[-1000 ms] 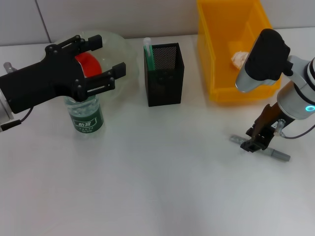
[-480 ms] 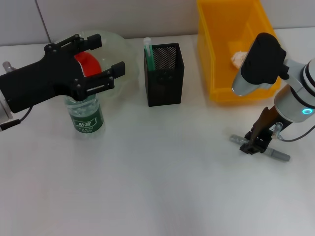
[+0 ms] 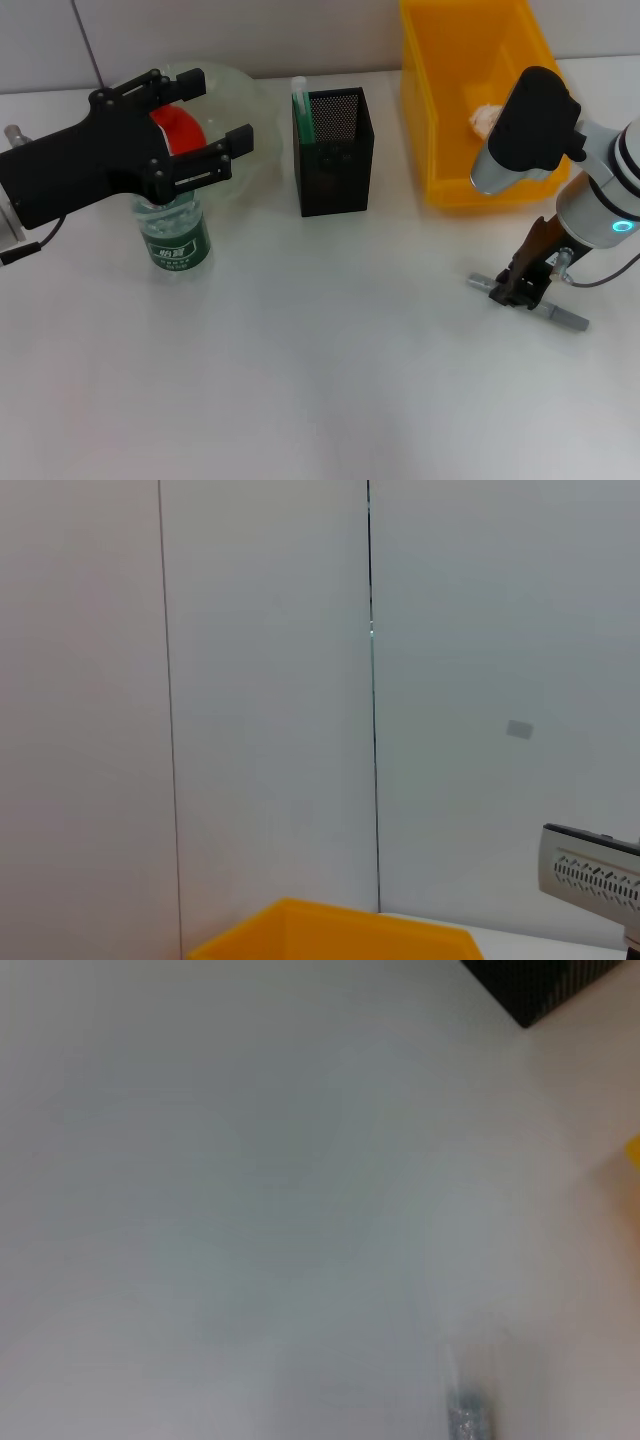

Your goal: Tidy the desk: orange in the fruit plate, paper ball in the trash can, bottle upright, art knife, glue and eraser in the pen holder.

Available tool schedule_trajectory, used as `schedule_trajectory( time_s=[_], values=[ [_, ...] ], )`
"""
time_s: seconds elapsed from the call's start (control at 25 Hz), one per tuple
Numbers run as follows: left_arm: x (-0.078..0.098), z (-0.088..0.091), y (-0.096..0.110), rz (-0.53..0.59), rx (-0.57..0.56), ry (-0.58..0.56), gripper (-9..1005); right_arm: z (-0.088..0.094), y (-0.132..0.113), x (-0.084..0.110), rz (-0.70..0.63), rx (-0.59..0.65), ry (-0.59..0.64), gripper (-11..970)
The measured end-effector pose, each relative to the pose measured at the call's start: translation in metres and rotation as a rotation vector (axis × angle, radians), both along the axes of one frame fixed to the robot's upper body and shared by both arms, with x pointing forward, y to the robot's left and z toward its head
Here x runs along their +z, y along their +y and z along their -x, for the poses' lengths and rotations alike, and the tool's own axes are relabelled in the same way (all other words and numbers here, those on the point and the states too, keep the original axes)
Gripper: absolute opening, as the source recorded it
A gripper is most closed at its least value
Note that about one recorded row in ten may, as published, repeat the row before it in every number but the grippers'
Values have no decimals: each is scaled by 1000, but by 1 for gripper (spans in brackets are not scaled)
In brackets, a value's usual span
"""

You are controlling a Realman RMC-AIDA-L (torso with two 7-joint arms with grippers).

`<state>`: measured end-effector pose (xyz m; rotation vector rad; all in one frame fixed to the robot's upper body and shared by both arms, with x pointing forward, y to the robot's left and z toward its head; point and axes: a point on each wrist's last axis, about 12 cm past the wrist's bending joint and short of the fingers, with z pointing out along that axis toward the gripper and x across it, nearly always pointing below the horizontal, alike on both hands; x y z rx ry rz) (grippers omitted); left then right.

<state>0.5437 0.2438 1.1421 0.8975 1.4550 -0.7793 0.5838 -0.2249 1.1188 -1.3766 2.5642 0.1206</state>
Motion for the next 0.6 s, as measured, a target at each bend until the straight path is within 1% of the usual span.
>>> schedule_trajectory(
  time_s=[0.24, 0.32, 0.44, 0.6],
  values=[
    [0, 0, 0, 1, 0, 0, 804, -1, 0, 1, -4, -16, -9, 145],
    [0, 0, 0, 1, 0, -1, 804, -2, 0, 3, -8, -24, -22, 144],
    [1, 0, 0, 1, 0, -3, 804, -2, -1, 10, -15, -31, -48, 144],
    [1, 0, 0, 0, -1, -3, 804, -3, -1, 23, -35, -40, -102, 143]
  ],
)
